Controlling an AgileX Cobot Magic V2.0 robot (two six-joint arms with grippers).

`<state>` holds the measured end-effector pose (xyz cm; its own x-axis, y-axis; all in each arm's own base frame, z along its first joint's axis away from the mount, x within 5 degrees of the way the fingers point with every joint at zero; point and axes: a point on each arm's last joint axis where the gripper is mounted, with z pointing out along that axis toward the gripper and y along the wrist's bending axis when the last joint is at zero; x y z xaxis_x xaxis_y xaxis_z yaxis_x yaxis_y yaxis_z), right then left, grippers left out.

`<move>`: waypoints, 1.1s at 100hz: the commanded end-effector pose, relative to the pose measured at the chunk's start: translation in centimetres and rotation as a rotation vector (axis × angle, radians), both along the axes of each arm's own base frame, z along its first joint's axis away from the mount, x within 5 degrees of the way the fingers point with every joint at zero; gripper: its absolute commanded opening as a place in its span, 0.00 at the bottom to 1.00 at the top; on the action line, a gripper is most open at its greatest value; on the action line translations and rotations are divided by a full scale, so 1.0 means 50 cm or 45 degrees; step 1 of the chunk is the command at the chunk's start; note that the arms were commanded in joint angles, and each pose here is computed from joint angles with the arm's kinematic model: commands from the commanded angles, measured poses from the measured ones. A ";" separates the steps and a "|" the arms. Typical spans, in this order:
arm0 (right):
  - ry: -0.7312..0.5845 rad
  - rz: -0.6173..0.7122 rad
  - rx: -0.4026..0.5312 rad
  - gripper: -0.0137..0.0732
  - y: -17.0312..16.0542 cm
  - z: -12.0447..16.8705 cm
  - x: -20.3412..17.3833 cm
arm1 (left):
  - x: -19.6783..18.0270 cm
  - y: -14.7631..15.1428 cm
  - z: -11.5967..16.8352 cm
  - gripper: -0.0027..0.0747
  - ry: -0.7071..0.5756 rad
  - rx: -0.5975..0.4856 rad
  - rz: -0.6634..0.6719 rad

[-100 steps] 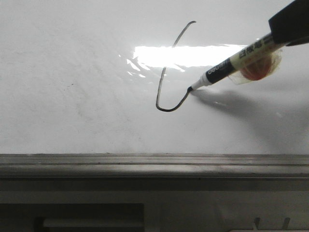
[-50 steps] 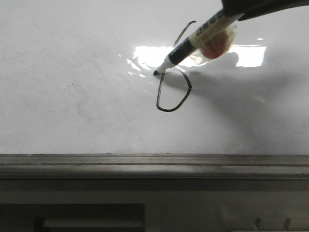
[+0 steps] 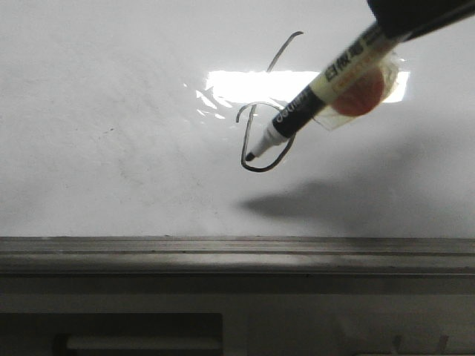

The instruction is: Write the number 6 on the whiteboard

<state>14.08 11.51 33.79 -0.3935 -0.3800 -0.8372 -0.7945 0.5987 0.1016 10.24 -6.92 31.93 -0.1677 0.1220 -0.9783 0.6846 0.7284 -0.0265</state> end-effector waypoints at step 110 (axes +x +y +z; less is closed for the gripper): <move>0.067 0.244 -0.040 0.10 0.070 0.108 0.066 | 0.088 -0.257 -0.008 0.31 0.024 0.267 -0.521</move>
<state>17.61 14.98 37.55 -0.3919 -0.5275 -0.7537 -0.8835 0.4443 0.1484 14.50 -19.69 29.94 -0.1155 0.4226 -0.8989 0.9277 0.3693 0.0544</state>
